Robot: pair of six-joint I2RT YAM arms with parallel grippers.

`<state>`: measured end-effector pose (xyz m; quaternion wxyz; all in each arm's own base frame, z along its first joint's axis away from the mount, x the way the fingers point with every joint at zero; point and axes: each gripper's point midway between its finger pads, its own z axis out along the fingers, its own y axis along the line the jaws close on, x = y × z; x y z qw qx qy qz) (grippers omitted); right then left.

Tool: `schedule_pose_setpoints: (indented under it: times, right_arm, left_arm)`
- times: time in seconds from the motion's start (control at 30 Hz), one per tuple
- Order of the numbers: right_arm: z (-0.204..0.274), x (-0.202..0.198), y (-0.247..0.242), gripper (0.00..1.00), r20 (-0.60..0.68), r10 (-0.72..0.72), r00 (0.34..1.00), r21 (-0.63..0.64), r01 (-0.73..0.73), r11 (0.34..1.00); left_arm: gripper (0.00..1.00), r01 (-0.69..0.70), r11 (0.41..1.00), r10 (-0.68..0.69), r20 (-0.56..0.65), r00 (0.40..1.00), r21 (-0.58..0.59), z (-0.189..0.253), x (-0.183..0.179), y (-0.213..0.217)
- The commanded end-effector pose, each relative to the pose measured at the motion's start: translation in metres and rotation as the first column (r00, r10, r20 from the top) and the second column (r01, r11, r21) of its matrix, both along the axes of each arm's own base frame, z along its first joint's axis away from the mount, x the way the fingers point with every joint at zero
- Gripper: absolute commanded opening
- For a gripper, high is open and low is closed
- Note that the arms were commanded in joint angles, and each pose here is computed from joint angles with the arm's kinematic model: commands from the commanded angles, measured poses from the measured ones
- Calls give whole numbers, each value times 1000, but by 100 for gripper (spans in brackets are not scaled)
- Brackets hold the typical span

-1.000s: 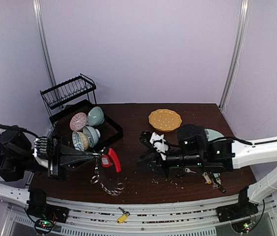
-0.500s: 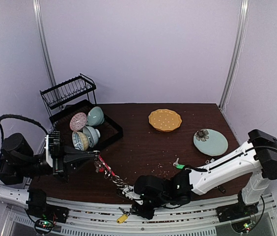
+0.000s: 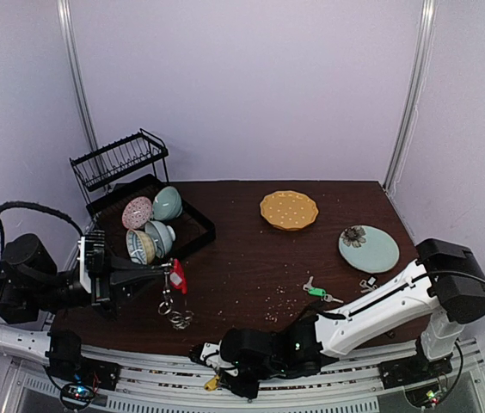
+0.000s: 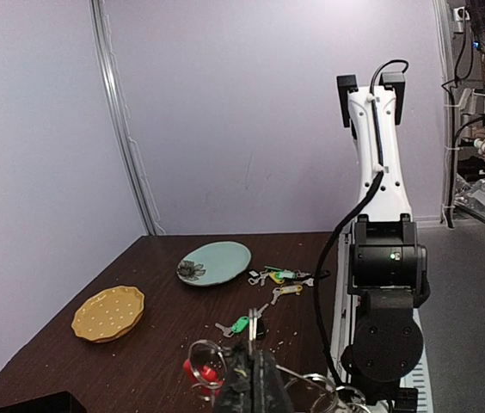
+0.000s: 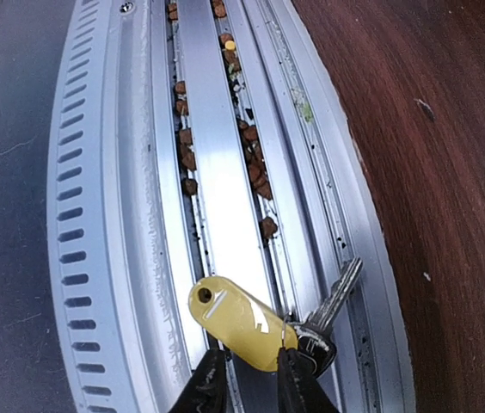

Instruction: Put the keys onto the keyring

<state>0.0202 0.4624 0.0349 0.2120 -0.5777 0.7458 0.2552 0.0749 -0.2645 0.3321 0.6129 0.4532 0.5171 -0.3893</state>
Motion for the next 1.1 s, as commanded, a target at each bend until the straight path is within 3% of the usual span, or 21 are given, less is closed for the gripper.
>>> schedule_pose_setpoints:
  times: [0.0, 0.17, 0.5, 0.63, 0.7, 1.07]
  right_arm:
    - [4, 8, 8, 22, 40, -8, 999, 6, 7, 1000]
    - [0, 12, 5, 13, 50, -19, 999, -15, 20, 1000]
    - [-19, 18, 3, 14, 97, 3, 995, -81, 5, 997]
    - [-18, 26, 1, 2, 104, -38, 994, -76, 46, 996]
    - [-16, 29, 0, 0, 100, -49, 994, -72, 57, 996]
    - [59, 70, -11, 0, 21, -127, 992, 152, 122, 981]
  left_arm:
    - [0, -7, 996, 10, 29, 1000, -92, 27, -2, 13]
    - [0, 10, 996, -6, 38, 999, -91, 28, -5, 12]
    - [0, 9, 996, -4, 56, 998, -93, 32, -5, 13]
    - [0, 17, 996, -12, 57, 998, -93, 32, -6, 12]
    - [0, 19, 995, -14, 58, 998, -94, 33, -7, 11]
    - [0, 18, 997, -12, 76, 997, -77, 31, -6, 8]
